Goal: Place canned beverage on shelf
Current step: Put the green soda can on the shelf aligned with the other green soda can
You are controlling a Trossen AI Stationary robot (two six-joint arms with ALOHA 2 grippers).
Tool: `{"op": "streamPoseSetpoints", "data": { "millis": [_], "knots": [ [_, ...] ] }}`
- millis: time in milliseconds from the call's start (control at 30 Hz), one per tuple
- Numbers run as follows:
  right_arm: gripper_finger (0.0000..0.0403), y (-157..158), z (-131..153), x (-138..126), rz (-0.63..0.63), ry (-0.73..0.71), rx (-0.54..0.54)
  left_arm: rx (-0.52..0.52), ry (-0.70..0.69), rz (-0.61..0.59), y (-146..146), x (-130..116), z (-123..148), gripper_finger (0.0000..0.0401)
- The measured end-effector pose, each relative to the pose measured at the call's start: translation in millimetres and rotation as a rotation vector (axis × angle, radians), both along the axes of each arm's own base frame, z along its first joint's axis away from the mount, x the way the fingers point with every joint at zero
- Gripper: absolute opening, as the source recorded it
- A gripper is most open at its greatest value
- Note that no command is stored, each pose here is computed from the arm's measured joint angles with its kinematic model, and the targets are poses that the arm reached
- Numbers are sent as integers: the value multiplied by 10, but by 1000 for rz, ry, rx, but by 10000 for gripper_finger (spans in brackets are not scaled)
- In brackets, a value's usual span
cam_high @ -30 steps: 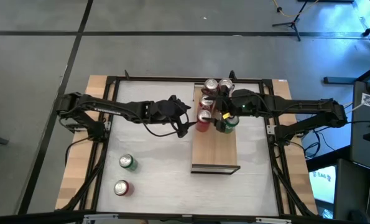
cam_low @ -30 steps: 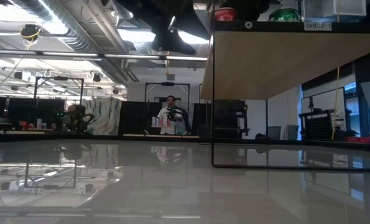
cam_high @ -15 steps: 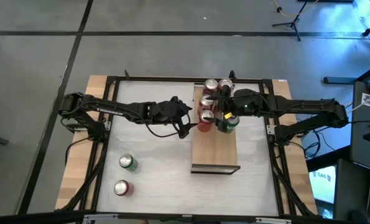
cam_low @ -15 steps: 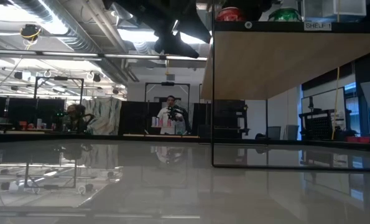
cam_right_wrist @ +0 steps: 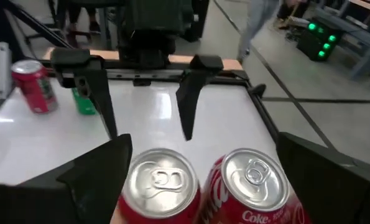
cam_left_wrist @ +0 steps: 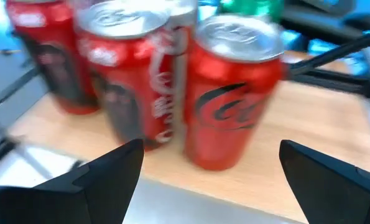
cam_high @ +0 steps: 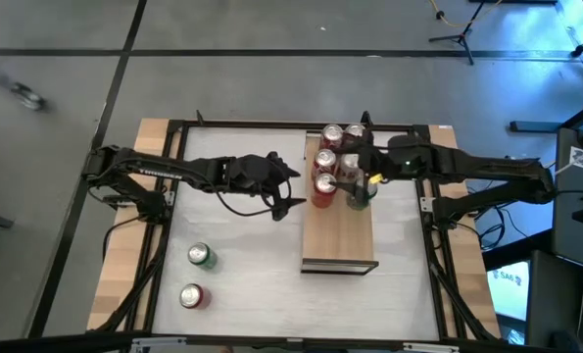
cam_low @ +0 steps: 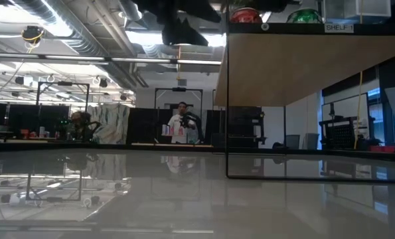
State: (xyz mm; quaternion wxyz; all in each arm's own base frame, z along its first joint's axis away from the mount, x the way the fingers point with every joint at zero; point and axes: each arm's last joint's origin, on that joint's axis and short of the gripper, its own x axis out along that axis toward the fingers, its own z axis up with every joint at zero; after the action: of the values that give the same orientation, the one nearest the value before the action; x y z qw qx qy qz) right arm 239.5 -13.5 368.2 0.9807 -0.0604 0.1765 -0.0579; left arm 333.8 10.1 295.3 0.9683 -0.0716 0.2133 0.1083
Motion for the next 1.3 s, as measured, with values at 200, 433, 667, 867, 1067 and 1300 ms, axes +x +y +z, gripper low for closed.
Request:
{"op": "streamPoseSetpoints", "data": {
  "millis": [200,433,667,867,1067,1300],
  "knots": [
    [397,34,101,-171,84,-32,35,-86,-20,-75,-157,-69,83,366],
    [397,109,174,-393,140,-33,135,-225,79,-36,-332,-404,210,366],
    [397,398,209,-477,286,-40,150,-400,305,71,-543,-881,214,366],
    [397,585,186,-497,325,-18,127,-546,552,220,-707,-1201,103,366],
    [397,695,185,-524,326,-20,105,-654,734,360,-810,-1400,31,365],
    [397,741,183,-537,337,-19,99,-840,858,577,-888,-1537,4,365]
  ]
}}
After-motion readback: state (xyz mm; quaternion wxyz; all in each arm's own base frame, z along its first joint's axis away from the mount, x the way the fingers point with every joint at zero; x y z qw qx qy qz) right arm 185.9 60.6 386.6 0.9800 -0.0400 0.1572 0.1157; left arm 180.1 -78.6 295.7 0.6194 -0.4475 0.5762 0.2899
